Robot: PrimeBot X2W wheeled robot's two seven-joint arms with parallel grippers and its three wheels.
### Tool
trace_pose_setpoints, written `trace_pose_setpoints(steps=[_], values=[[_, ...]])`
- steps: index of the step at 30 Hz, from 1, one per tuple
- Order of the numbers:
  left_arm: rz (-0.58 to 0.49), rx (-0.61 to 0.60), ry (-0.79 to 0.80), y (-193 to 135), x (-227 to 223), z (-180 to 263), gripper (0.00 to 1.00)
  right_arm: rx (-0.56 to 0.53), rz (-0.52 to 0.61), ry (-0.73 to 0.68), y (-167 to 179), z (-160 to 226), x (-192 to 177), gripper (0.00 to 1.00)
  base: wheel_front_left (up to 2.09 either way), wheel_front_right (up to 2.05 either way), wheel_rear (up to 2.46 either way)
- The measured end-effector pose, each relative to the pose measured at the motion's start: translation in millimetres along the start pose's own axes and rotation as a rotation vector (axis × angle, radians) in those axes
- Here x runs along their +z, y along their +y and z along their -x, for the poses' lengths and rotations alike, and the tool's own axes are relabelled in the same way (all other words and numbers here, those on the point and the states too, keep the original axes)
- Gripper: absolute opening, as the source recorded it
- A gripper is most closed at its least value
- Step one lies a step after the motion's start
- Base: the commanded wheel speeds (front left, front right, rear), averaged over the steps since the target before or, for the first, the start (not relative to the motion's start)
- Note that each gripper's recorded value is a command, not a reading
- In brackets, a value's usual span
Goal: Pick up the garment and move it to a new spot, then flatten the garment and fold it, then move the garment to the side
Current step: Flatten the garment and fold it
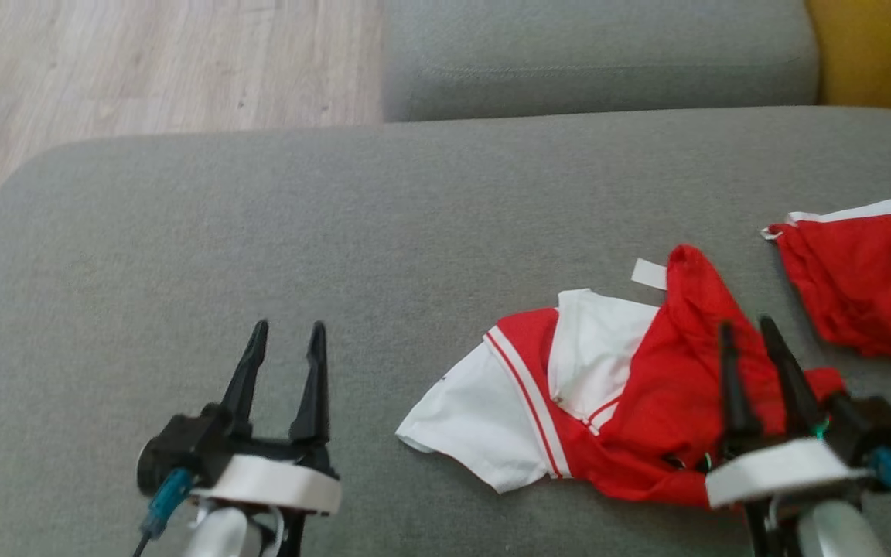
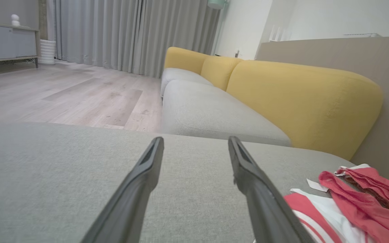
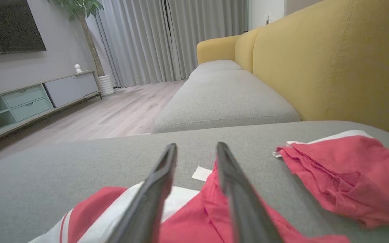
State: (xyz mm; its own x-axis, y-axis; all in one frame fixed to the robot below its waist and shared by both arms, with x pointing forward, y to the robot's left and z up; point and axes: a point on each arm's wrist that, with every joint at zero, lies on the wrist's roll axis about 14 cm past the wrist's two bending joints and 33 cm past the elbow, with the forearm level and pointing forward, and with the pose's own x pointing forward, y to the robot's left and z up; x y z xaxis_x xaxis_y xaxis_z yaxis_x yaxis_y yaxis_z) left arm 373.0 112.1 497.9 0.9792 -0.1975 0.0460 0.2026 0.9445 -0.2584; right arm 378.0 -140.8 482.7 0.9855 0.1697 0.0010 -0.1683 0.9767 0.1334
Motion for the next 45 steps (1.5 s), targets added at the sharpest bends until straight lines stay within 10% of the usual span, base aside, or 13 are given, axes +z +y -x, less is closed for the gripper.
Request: trace_pose_setpoints(steps=[18,32,41,42,43,45], values=[[0.009,0.007,0.031,4,-11,1,1.00,0.061,0.051,0.087,18,-16,-7,1.00,0.00,0.00,0.00],[0.013,0.045,0.075,22,-24,-7,1.00,0.187,0.123,0.638,24,-72,-105,1.00,0.00,0.00,0.00],[0.009,0.060,0.091,28,-28,-7,1.00,0.223,0.223,0.730,18,-85,-124,1.00,0.00,0.00,0.00],[0.009,0.060,0.091,28,-28,-7,1.00,0.223,0.223,0.730,18,-85,-124,0.20,0.00,0.00,0.00],[0.010,0.060,0.091,28,-28,-8,1.00,0.226,0.222,0.737,19,-86,-125,0.00,0.00,0.00,0.00],[0.009,0.058,0.090,27,-28,-9,1.00,0.233,0.208,0.749,22,-86,-126,0.00,0.00,0.00,0.00]])
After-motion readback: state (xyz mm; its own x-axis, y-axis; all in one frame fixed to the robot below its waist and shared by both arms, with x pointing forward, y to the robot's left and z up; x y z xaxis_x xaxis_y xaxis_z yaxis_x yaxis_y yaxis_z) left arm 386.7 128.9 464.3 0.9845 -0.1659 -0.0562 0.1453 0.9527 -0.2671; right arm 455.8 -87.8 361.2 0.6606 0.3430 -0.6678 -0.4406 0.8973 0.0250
